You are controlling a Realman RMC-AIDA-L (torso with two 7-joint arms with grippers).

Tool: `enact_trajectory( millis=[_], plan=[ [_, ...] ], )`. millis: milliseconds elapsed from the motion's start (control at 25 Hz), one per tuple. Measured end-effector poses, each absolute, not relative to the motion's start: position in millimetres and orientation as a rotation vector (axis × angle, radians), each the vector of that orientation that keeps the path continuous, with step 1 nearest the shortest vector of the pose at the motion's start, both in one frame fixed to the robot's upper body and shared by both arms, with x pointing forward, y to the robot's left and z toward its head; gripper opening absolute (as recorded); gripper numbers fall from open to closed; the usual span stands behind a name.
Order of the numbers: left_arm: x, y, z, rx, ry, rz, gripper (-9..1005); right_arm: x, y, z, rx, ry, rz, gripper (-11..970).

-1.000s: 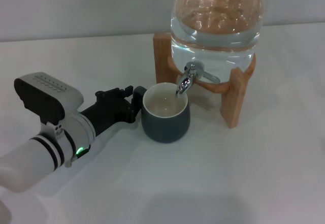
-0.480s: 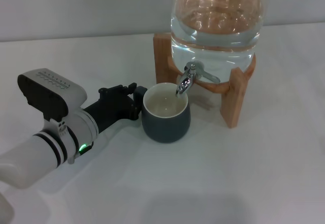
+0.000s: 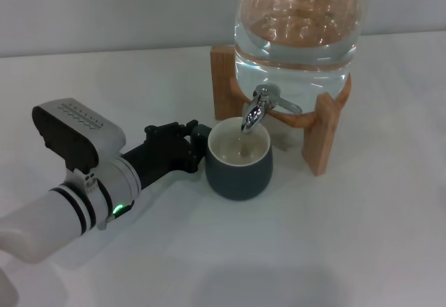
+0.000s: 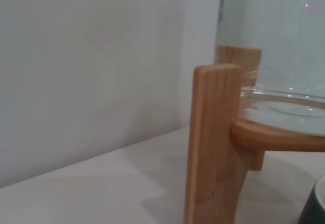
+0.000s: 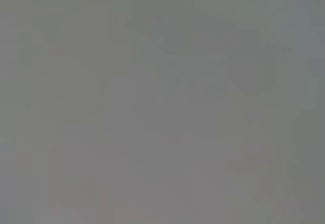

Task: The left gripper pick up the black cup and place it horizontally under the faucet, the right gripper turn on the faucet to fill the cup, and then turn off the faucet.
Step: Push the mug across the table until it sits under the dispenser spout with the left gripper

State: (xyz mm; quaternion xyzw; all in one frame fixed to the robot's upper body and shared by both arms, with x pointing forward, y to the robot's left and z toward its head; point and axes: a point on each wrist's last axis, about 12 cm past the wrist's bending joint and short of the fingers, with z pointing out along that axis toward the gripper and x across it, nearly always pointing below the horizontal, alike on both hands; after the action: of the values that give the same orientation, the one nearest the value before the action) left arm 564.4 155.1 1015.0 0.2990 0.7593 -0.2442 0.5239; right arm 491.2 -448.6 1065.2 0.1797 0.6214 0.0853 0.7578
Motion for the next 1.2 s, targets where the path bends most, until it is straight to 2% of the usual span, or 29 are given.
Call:
enact_trajectory(
  millis=[1200],
  plan=[
    [567.4,155.8,1016.2,0.704,1.821,-0.574,280,492.9,-448.3,1065.7,0.392,1.354,0.184,842]
  ],
)
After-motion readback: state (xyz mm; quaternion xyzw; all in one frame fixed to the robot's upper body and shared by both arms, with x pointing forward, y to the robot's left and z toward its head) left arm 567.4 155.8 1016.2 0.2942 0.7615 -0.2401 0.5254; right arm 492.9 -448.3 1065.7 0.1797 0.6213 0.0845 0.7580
